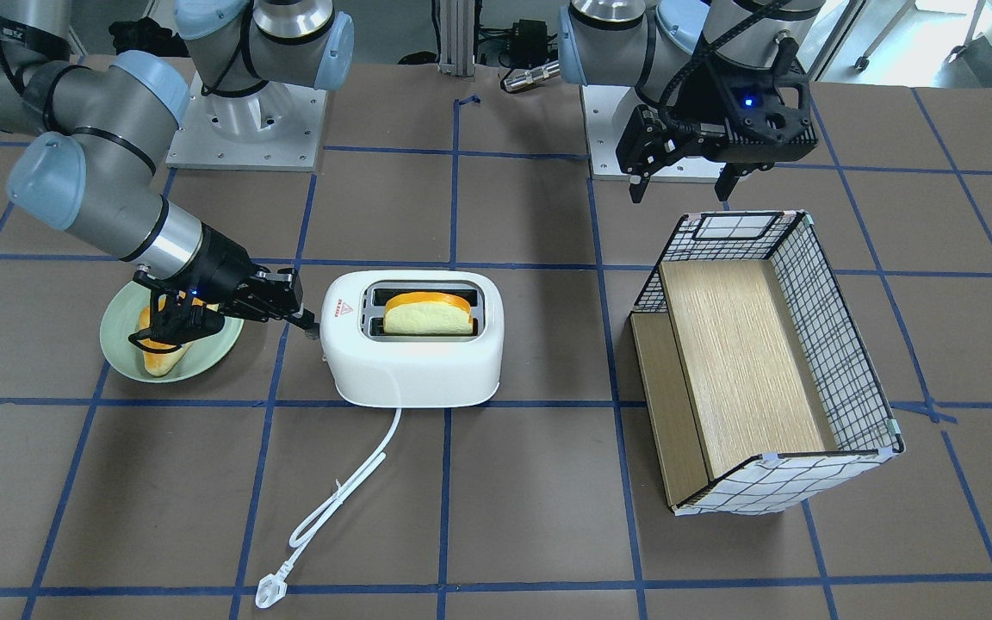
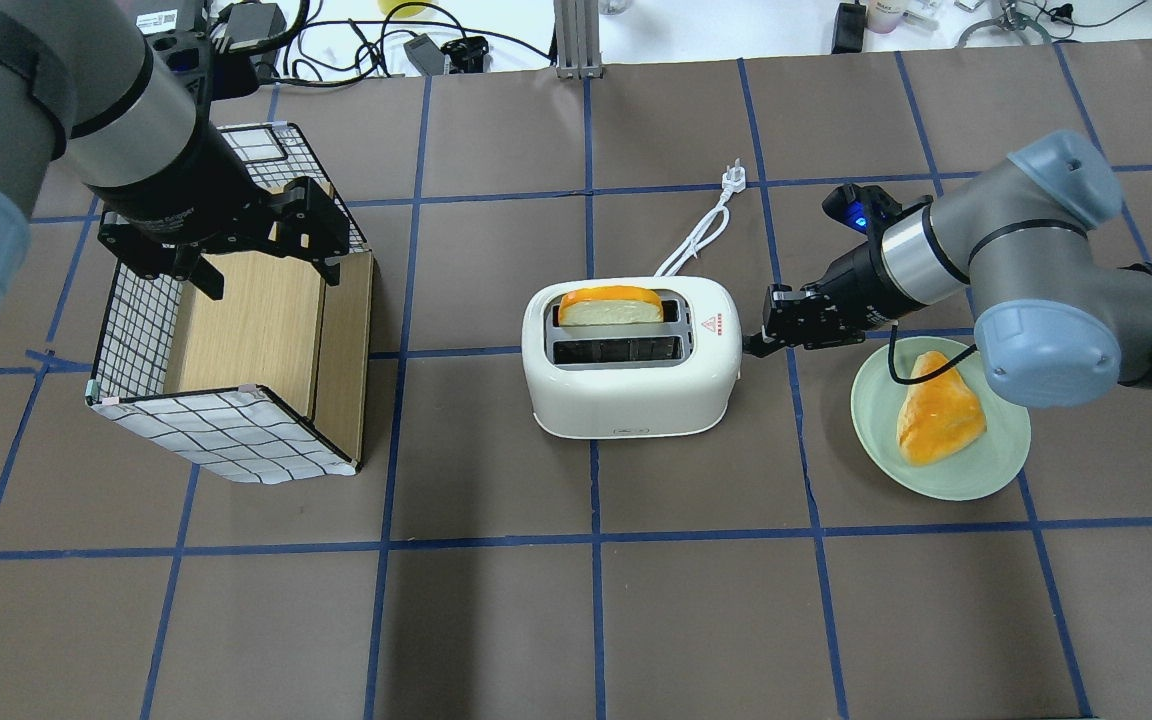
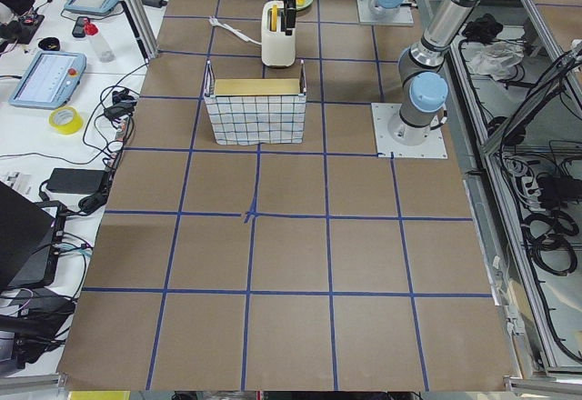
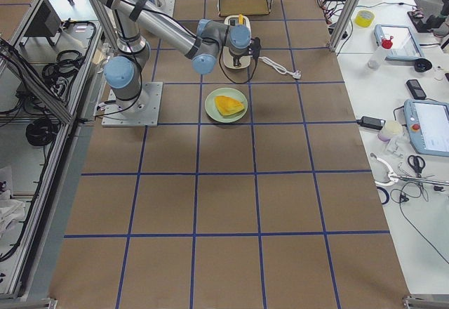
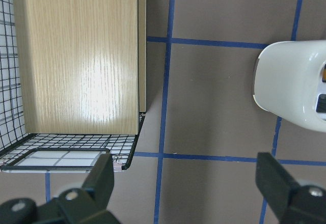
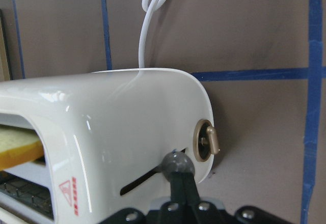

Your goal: Press toaster with right arm

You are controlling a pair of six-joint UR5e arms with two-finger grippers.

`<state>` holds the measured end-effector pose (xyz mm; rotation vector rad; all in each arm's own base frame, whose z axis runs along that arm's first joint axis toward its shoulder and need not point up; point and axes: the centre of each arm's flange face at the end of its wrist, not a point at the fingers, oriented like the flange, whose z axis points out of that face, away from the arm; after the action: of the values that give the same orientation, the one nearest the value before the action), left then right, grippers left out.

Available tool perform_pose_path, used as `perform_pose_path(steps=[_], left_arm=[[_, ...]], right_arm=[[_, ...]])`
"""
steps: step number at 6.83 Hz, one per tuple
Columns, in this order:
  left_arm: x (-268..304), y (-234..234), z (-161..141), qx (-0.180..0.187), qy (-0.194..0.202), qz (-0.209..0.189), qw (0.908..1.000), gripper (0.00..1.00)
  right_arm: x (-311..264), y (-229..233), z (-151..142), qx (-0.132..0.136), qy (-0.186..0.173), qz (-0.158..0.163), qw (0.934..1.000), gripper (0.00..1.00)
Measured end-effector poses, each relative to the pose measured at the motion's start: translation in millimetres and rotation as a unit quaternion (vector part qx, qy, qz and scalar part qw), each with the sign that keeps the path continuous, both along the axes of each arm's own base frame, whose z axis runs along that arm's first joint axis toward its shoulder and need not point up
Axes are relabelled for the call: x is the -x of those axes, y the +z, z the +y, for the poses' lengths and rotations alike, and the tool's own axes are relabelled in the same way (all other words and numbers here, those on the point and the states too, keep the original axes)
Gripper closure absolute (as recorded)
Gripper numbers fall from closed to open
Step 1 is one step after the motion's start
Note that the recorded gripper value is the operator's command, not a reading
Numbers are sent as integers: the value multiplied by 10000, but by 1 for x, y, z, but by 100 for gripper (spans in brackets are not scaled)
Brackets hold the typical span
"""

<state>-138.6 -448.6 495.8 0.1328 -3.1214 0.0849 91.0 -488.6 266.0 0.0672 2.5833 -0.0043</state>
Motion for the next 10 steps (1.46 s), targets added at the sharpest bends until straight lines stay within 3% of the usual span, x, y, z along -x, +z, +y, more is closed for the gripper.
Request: perform_pose_path(steps=[3,7,8,10], left_arm=[[0,0,0,-2,0,2,10000,0],[0,0,0,-3,0,0,10000,0],[0,0,0,-3,0,2,10000,0],[0,0,0,1,0,4,10000,0]], right_arm=[[18,40,4,-159,-73,1014,9947,0],[33,155,12,-660,-150,1907,9793,0],[35,175,19,-725,-240,2125,9742,0],[25,200,37,-732,-403,2283,9700,0]])
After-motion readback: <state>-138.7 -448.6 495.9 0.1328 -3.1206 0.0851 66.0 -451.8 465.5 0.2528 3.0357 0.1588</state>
